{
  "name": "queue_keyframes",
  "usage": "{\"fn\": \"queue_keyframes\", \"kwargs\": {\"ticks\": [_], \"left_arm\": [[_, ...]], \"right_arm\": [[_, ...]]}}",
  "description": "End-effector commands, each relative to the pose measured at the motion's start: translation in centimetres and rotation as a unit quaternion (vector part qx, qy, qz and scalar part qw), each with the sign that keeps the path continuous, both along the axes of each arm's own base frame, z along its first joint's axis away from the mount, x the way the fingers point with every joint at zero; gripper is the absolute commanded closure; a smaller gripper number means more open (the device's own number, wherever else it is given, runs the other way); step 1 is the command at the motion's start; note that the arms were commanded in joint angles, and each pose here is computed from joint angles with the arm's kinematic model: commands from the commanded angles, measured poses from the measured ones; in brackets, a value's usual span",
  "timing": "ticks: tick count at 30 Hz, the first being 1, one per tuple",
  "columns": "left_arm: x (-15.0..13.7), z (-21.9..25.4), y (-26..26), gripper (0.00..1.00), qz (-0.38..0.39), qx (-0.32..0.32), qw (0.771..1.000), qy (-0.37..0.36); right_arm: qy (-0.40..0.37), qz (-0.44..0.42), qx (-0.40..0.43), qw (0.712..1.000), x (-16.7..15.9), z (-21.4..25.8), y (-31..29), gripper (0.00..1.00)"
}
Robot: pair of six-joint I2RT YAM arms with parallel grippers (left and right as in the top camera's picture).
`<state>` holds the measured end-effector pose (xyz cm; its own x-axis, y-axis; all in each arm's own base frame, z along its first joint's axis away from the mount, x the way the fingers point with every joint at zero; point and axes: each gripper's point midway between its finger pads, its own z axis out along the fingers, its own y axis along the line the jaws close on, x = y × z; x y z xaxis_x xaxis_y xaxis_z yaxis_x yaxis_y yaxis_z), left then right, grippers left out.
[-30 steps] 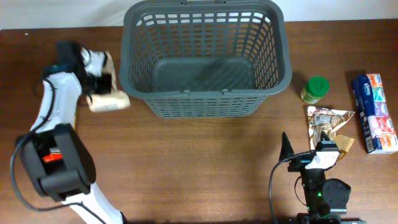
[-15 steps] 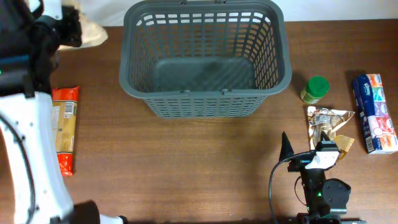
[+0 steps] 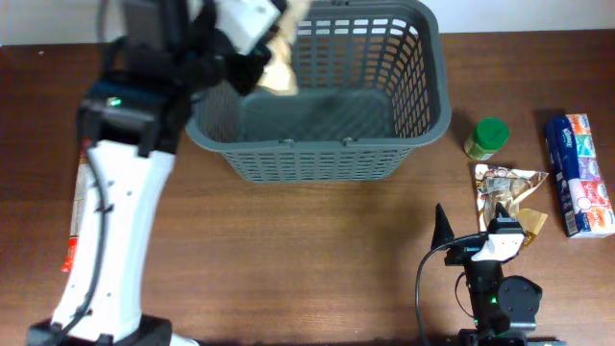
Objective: Pack container
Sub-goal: 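Lower the bag into the basket and open the left gripper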
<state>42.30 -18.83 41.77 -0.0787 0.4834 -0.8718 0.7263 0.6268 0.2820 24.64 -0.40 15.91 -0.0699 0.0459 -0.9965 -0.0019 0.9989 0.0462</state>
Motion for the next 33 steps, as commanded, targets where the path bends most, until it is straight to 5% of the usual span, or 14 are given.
{"fn": "queue_keyframes", "kwargs": {"ticks": [1, 15, 24, 26, 27, 29, 30, 33], "left_arm": [[0.8, -2.3, -3.3, 0.98, -0.053, 0.022, 0.998, 0.001], [5.1, -17.7, -5.6, 0.98, -0.060, 0.075, 0.980, 0.174], [5.5, -21.0, -4.4, 0.98, -0.031, 0.112, 0.971, 0.208], [5.5, -21.0, -4.3, 0.80, -0.028, 0.114, 0.971, 0.208], [5.5, -21.1, -4.3, 0.61, -0.028, 0.114, 0.971, 0.210], [5.3, -21.2, -4.2, 0.09, -0.028, 0.115, 0.970, 0.213], [5.3, -21.2, -4.2, 0.01, -0.028, 0.115, 0.970, 0.214], [5.2, -21.3, -4.2, 0.01, -0.026, 0.114, 0.969, 0.219]], "right_arm": [[-0.001, 0.003, -0.004, 1.000, 0.0, -0.1, 0.0, 0.01], [-0.001, 0.003, -0.004, 1.000, 0.0, -0.1, 0.0, 0.01], [-0.001, 0.003, -0.004, 1.000, 0.0, -0.1, 0.0, 0.01], [-0.001, 0.003, -0.004, 1.000, 0.0, -0.1, 0.0, 0.01], [-0.001, 0.003, -0.004, 1.000, 0.0, -0.1, 0.0, 0.01], [-0.001, 0.003, -0.004, 1.000, 0.0, -0.1, 0.0, 0.01], [-0.001, 0.003, -0.004, 1.000, 0.0, -0.1, 0.0, 0.01], [-0.001, 0.003, -0.004, 1.000, 0.0, -0.1, 0.0, 0.01]]}}
